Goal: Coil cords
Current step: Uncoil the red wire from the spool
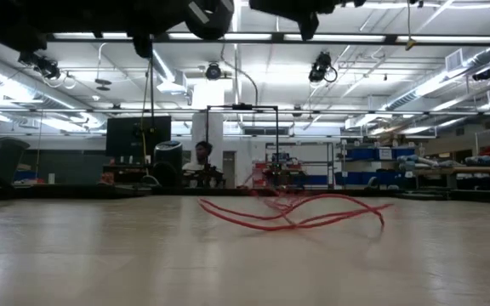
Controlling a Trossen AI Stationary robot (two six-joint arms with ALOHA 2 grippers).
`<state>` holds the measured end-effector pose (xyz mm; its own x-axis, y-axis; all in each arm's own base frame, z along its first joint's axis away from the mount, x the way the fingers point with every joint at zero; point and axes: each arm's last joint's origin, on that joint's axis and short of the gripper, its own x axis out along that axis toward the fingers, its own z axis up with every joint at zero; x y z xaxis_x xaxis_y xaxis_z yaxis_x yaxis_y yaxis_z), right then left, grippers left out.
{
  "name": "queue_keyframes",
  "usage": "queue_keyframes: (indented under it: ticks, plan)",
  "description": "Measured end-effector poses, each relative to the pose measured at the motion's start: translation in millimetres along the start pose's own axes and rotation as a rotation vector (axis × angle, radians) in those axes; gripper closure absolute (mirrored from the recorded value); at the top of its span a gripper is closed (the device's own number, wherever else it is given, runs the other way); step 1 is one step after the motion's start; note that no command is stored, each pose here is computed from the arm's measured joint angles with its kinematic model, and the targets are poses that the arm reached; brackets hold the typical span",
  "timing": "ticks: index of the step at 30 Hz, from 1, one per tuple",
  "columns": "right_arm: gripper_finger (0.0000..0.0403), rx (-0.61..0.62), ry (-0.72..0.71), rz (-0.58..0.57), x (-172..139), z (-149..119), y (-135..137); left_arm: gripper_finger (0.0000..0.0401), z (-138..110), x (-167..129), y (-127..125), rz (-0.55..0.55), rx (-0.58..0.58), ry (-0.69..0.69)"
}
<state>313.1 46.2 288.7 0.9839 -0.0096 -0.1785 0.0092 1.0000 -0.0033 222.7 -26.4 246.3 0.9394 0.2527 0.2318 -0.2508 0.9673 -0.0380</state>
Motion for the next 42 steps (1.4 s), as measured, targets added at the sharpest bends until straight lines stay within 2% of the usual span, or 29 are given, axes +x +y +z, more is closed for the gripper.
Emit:
queue_keyframes:
  ticks: [3,6,10,14,18,22,25,28,33,36,42]
  plan:
    - [0.0328,-0.081,-0.018,-0.019,6,-2,-4,0.0401,-3,3,-7,-0.123,0.005,0.077]
    - [0.0331,-0.176,-0.072,-0.067,12,0,-11,0.0401,0,0,-14,-0.242,0.004,0.056]
    - [0.0332,-0.198,-0.147,-0.112,17,4,-22,0.0401,10,-7,-17,-0.308,0.029,0.029]
    - [0.0332,-0.080,-0.111,-0.113,22,-3,-31,0.0401,18,-13,-13,-0.307,0.044,0.037]
    - [0.0335,0.024,-0.048,-0.083,24,-10,-31,0.0401,19,-18,-6,-0.220,0.110,0.092]
    - [0.0335,0.043,0.050,-0.051,28,-25,-16,0.0401,12,-19,-2,-0.107,0.121,0.176]
    - [0.0336,0.032,0.055,-0.041,34,-32,-7,0.0401,14,-18,-2,-0.091,0.103,0.159]
    - [0.0339,0.001,0.035,-0.013,38,-33,-6,0.0401,14,-18,-3,-0.101,0.070,0.159]
    - [0.0342,-0.025,0.008,-0.001,38,-31,-7,0.0401,13,-19,-6,-0.211,0.062,0.167]
    - [0.0342,-0.035,-0.047,0.009,38,-25,-4,0.0401,12,-19,-6,-0.215,0.056,0.170]
    - [0.0341,-0.050,-0.053,0.016,38,-25,-2,0.0401,10,-19,-6,-0.227,0.069,0.197]
